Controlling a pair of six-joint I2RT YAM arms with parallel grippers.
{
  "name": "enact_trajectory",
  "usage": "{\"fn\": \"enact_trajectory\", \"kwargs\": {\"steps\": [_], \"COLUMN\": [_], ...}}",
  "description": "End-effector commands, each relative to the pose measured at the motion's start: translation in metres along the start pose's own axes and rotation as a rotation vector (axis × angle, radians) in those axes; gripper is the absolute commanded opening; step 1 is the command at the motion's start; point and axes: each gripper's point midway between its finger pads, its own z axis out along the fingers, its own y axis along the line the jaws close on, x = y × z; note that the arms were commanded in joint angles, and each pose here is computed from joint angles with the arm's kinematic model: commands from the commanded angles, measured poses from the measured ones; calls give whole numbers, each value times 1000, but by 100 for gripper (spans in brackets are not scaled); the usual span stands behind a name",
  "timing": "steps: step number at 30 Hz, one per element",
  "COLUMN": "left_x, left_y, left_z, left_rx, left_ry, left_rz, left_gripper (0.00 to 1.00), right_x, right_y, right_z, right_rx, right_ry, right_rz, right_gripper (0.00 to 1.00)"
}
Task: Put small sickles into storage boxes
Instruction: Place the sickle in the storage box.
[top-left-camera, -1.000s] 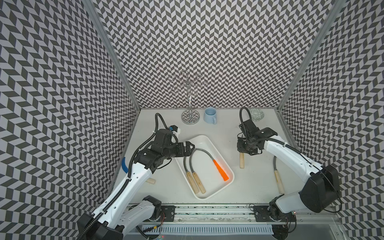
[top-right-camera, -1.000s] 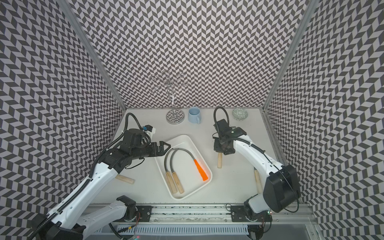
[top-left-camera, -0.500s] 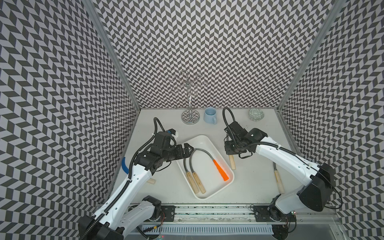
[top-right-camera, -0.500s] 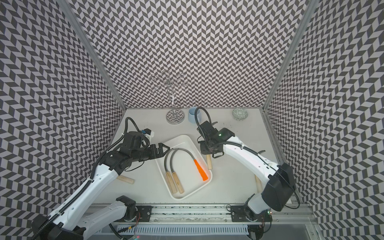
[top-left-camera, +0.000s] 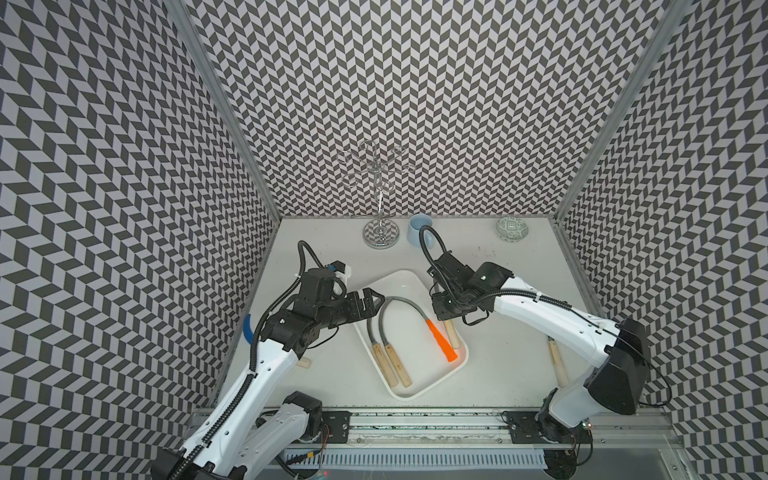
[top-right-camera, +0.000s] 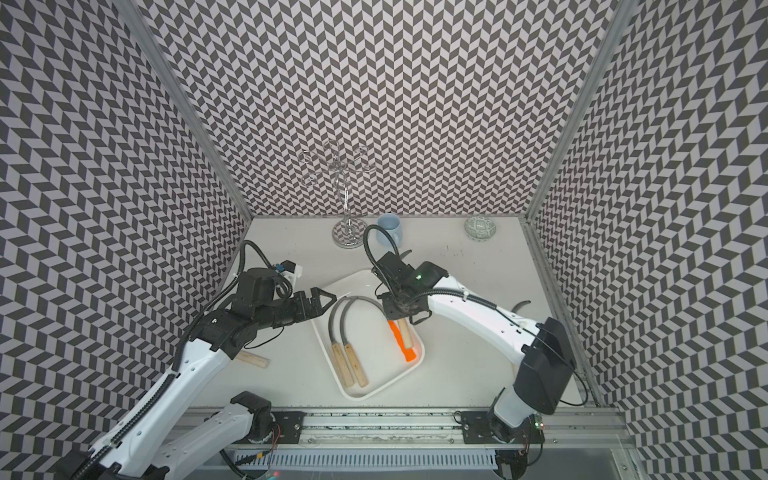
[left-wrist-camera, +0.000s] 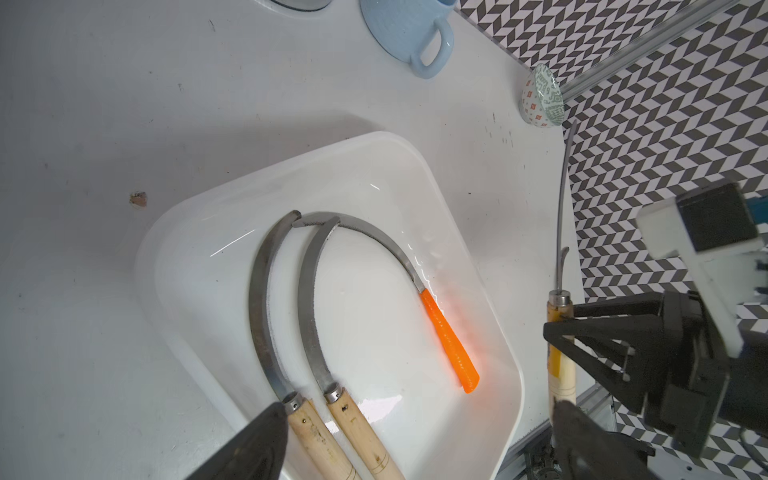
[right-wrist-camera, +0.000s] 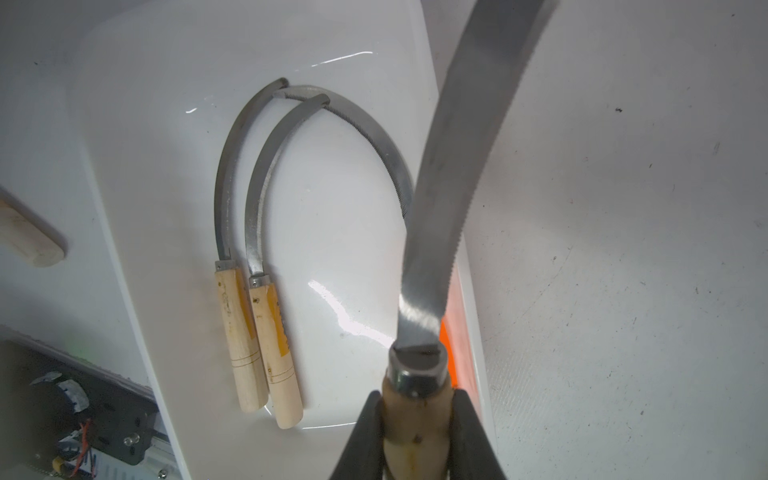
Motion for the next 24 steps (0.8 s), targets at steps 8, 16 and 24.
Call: {"fn": "enact_trajectory", "kwargs": {"steps": [8,16,24], "left_x": [-7,-5,0], "left_y": [-8,3,18], "left_z": [-16,-22,-29], "left_rx": [87,75,46], "left_ry": [-51,-67,-80], "left_rz": [-89,-129,-151], "left_gripper": [99,100,99], "right_x": [0,11,24], "right_y": [43,72,91], "right_z": [4,11,20], "right_rx": [-76,-125,-87], "right_ry": [-6,20,36], "right_rz": [-94,-182,-278], "right_gripper": [20,20,20]}}
